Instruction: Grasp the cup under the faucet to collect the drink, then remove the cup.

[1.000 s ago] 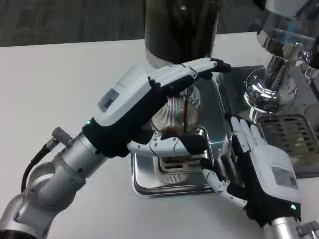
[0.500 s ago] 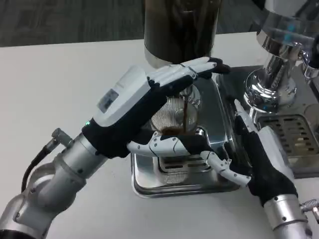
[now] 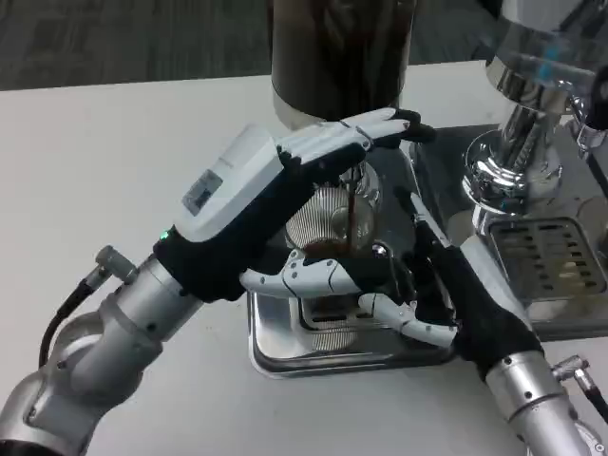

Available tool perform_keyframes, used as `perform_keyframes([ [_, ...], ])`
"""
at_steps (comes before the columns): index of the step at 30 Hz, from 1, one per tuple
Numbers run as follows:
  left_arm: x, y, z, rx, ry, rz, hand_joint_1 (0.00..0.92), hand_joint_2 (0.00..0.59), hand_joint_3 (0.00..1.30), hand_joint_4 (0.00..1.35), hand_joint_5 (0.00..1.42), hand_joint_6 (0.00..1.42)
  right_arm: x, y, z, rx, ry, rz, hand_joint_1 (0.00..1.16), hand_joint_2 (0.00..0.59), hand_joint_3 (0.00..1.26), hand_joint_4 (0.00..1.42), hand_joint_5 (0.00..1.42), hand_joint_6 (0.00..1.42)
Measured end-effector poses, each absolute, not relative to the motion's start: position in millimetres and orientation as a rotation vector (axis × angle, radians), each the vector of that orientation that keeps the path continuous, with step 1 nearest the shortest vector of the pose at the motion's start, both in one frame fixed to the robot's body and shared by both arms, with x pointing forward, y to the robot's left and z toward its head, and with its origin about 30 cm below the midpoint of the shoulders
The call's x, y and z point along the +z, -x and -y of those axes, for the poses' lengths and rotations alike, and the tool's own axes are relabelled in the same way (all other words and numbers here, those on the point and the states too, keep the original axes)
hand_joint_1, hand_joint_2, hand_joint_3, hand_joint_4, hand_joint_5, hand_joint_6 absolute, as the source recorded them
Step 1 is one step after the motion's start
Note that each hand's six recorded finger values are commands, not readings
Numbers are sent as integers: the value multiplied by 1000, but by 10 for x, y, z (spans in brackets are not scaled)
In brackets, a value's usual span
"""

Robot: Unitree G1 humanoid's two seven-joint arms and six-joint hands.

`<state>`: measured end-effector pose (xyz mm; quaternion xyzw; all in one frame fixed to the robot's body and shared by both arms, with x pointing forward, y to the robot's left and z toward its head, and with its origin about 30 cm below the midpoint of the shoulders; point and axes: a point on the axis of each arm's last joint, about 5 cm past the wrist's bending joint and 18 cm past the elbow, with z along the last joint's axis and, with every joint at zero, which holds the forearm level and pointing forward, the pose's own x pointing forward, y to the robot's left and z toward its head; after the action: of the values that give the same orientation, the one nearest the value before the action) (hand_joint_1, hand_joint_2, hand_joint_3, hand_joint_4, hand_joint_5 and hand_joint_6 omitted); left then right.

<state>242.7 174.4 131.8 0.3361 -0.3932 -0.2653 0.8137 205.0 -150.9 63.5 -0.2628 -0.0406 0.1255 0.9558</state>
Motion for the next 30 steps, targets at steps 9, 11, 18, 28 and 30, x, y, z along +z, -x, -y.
perform_keyframes([
  [9,1323,-2414,-1758,-554,-722,836,0,143,265,168,334,291,640,-2139,1476,282,532,84,673,205,0,0,0,95],
  [11,1326,-2407,-1768,-550,-730,836,0,144,266,168,334,289,649,-2164,1468,292,528,87,673,205,0,0,0,96],
  [18,1328,-2394,-1776,-539,-746,837,0,147,268,168,334,280,635,-2237,1411,313,486,92,670,202,0,0,0,97],
  [28,1338,-2361,-1886,-422,-749,815,0,175,229,83,240,180,618,-2275,1359,325,469,101,666,203,0,0,0,97],
  [30,1351,-2338,-1941,-356,-747,821,0,175,229,81,239,177,617,-2274,1354,322,467,104,664,205,0,0,0,98],
])
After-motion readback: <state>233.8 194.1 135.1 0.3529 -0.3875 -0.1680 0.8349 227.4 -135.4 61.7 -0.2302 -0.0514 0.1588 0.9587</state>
